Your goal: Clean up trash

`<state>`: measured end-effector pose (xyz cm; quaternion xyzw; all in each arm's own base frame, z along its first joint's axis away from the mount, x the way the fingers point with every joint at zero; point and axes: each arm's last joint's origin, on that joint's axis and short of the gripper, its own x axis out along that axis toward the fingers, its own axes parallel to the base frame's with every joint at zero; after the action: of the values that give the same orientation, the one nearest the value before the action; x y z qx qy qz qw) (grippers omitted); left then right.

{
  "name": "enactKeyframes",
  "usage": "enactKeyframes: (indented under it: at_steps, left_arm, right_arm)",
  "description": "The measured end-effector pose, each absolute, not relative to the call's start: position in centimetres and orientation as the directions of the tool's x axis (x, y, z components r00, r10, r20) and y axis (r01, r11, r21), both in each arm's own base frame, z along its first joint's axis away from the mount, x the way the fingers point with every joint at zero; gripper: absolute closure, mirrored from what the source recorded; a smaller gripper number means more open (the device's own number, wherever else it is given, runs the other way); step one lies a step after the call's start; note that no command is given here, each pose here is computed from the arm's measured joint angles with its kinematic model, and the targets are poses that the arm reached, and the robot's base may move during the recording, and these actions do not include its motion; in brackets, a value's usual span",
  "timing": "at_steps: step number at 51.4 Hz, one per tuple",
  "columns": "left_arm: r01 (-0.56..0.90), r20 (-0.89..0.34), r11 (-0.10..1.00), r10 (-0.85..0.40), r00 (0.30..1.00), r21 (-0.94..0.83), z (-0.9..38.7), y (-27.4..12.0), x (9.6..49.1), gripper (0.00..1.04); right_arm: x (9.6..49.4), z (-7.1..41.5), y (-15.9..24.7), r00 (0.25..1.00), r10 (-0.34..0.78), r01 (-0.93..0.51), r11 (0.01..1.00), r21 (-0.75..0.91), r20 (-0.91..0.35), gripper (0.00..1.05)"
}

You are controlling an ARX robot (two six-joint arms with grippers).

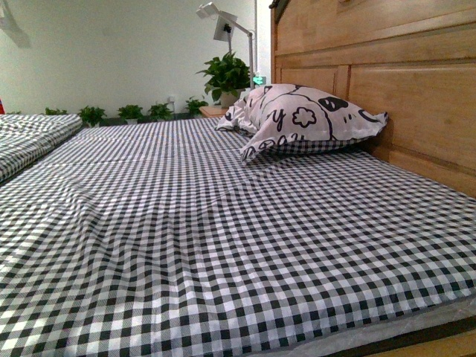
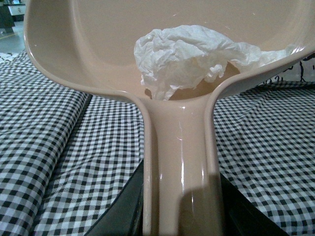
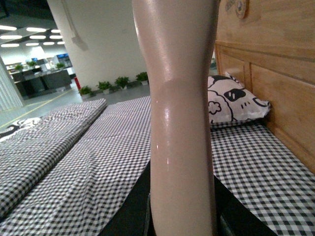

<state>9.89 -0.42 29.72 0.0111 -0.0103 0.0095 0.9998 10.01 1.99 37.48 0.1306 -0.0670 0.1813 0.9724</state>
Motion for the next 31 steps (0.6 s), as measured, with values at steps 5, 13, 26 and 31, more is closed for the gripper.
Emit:
enactKeyframes:
  at_steps: [5, 13, 26, 31]
  left_arm:
    - [-0.006, 0.01, 1.0, 0.006, 1.0, 0.009, 29.07, -0.7, 9.99, 0.79]
    - [-0.004, 0.012, 1.0, 0.004, 1.0, 0.003, 29.06, -0.75, 9.96, 0.79]
    - [-0.004, 0.012, 1.0, 0.004, 1.0, 0.0, 29.06, -0.75, 9.95, 0.79]
    - [-0.004, 0.012, 1.0, 0.004, 1.0, 0.0, 29.06, -0.75, 9.95, 0.79]
  right_arm:
    - [10.0, 37.12, 1.92, 0.938, 0.302, -0.337, 0.912, 0.233, 0.173, 0.86]
    - [10.0, 36.98, 1.81, 0.948, 0.268, -0.302, 0.927, 0.221, 0.172, 0.86]
    - [9.95, 36.98, 1.8, 0.947, 0.269, -0.302, 0.929, 0.212, 0.174, 0.86]
    - [9.95, 36.97, 1.8, 0.948, 0.269, -0.302, 0.93, 0.211, 0.173, 0.86]
